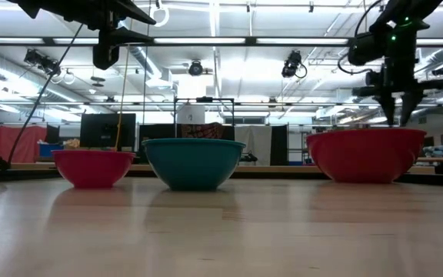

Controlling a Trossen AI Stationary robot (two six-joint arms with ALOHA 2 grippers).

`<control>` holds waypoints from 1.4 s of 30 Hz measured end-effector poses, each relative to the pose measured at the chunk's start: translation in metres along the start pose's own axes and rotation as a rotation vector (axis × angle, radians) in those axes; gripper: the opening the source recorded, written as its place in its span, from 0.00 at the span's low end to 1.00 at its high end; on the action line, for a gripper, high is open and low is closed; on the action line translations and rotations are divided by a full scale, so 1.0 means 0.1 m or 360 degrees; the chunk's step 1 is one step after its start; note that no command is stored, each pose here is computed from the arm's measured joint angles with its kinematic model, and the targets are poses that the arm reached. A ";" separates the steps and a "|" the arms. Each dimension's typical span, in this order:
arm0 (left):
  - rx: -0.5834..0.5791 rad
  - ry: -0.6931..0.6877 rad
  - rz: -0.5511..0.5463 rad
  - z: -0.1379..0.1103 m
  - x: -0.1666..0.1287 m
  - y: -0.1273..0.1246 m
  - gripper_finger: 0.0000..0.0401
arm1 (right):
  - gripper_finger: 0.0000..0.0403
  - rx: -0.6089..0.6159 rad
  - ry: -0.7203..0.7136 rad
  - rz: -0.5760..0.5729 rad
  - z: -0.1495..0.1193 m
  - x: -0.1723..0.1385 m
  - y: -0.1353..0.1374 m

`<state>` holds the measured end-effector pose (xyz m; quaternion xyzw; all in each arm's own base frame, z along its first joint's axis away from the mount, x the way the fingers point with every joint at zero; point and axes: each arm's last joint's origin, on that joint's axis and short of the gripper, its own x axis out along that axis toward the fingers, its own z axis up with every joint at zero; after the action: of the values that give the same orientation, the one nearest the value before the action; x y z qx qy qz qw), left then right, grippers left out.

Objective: Nest bowls inside each other
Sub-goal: Stack the blue bowl on top of the green bowl

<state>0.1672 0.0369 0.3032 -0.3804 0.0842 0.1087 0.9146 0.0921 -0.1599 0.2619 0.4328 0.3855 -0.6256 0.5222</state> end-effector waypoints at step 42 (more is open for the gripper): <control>0.0003 0.0257 0.0227 -0.15 -0.02 0.14 0.58 | 0.38 -0.1334 -0.0195 0.1133 -1.74 -0.31 2.46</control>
<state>0.1603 0.0351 0.2835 -0.3801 0.1847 0.1425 0.8950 0.3620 -0.0262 0.2270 0.2541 0.4004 -0.2275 0.8505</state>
